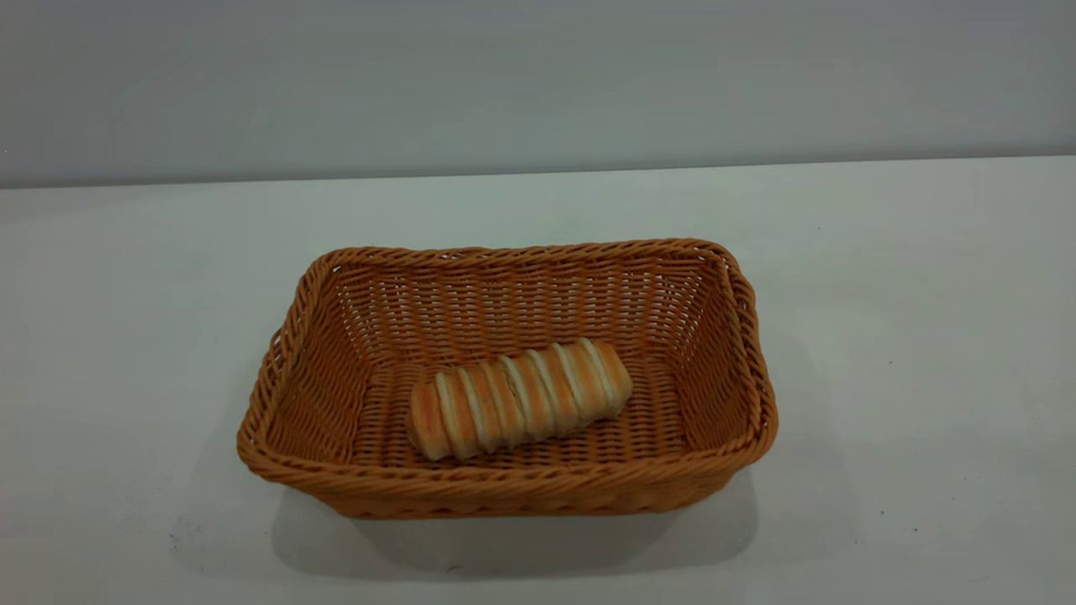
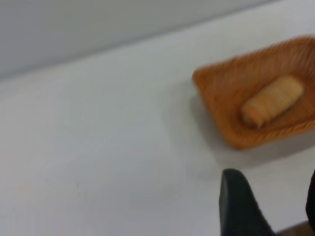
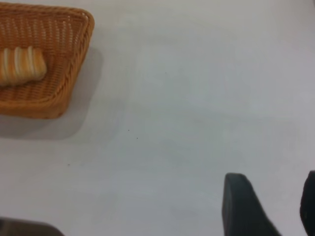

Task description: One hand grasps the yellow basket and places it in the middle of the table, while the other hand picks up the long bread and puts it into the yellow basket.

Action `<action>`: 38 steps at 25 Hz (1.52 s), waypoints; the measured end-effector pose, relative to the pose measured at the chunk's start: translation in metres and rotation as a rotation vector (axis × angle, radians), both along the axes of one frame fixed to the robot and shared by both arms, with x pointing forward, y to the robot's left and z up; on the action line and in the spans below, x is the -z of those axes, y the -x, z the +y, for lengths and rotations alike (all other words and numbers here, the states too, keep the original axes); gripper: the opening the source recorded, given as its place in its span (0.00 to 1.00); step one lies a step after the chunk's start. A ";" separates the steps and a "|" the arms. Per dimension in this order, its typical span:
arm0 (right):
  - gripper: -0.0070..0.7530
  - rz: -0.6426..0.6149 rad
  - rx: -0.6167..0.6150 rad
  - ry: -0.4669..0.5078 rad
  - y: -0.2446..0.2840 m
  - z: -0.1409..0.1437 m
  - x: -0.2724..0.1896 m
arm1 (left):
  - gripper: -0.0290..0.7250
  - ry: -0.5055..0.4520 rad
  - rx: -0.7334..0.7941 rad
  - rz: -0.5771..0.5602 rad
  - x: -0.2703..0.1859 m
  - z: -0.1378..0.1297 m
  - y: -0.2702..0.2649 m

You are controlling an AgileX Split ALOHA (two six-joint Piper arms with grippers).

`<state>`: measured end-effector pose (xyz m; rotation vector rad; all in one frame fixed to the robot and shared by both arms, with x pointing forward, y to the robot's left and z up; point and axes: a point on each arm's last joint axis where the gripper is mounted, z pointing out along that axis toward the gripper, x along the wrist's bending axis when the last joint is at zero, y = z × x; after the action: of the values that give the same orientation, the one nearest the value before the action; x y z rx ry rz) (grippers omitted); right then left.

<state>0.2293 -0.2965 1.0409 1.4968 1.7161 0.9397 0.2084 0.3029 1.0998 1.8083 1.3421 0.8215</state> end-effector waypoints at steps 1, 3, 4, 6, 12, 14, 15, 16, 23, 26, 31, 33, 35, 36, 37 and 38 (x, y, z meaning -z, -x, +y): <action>0.44 0.000 0.000 0.000 0.000 0.000 0.000 | 0.56 0.002 -0.019 0.018 0.007 -0.001 -0.002; 0.44 0.000 0.000 0.000 0.000 0.000 0.000 | 0.56 0.007 -0.050 0.062 0.022 -0.004 -0.006; 0.44 0.000 0.000 0.000 0.000 0.000 0.000 | 0.56 0.006 -0.065 0.078 0.028 -0.005 -0.008; 0.44 0.000 0.000 0.000 0.000 0.000 0.000 | 0.56 0.005 -0.094 0.102 0.038 -0.005 -0.010; 0.44 0.000 0.000 0.000 0.000 0.000 0.000 | 0.56 0.006 -0.159 0.153 0.059 -0.007 -0.014; 0.44 0.000 0.000 0.000 0.000 0.000 0.000 | 0.55 0.006 -0.169 0.163 0.062 -0.007 -0.015; 0.44 0.000 0.000 0.000 0.000 0.000 0.000 | 0.54 0.007 -0.175 0.164 0.063 -0.007 -0.016; 0.44 0.000 0.000 0.000 0.000 0.000 0.000 | 0.54 0.006 -0.181 0.166 0.064 -0.007 -0.017; 0.44 0.000 0.000 0.000 0.000 0.000 0.000 | 0.54 0.006 -0.207 0.161 0.065 -0.006 -0.019; 0.44 0.000 0.000 0.000 0.000 0.000 0.000 | 0.53 0.010 -0.217 0.162 0.065 -0.006 -0.019; 0.44 0.000 0.000 0.000 0.000 0.000 0.000 | 0.53 0.013 -0.221 0.162 0.065 -0.005 -0.019; 0.44 0.000 0.000 0.000 0.000 0.000 0.000 | 0.53 0.013 -0.221 0.162 0.065 -0.005 -0.019; 0.44 0.000 0.000 0.000 0.000 0.000 0.000 | 0.53 0.013 -0.221 0.162 0.065 -0.005 -0.019; 0.44 0.000 0.000 0.000 0.000 0.000 0.000 | 0.53 0.013 -0.221 0.162 0.065 -0.005 -0.019; 0.44 0.000 0.000 0.000 0.000 0.000 0.000 | 0.53 0.013 -0.221 0.162 0.065 -0.005 -0.019; 0.44 0.000 0.000 0.000 0.000 0.000 0.000 | 0.53 0.013 -0.221 0.163 0.066 -0.005 -0.019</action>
<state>0.2294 -0.2965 1.0408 1.4970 1.7163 0.9394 0.2271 0.2975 1.0341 1.7684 1.6717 0.7903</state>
